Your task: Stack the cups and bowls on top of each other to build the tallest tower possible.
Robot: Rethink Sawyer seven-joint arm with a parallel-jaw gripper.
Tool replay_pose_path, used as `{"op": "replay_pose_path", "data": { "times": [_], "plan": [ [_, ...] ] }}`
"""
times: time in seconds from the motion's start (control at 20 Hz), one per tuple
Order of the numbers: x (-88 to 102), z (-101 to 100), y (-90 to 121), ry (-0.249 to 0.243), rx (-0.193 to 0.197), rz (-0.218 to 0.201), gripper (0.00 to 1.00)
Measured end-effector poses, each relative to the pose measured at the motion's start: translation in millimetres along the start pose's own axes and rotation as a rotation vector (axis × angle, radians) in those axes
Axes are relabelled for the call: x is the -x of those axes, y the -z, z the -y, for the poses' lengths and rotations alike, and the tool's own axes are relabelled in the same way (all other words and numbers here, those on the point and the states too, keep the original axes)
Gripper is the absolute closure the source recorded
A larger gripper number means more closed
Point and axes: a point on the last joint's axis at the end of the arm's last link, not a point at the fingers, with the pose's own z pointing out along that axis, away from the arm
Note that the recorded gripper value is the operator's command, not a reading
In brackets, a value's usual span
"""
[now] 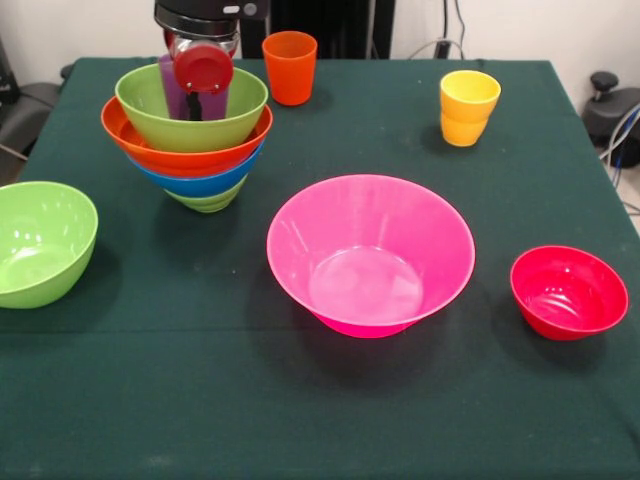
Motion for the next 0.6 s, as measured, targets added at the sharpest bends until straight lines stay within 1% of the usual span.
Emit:
{"op": "replay_pose_path", "data": {
  "times": [0.3, 0.6],
  "plan": [
    [3.0, 0.5, -0.5, -0.008, 0.001, -0.005, 0.0],
    [1.7, -0.2, 0.0, -0.007, -0.002, -0.011, 0.0]
  ]
}}
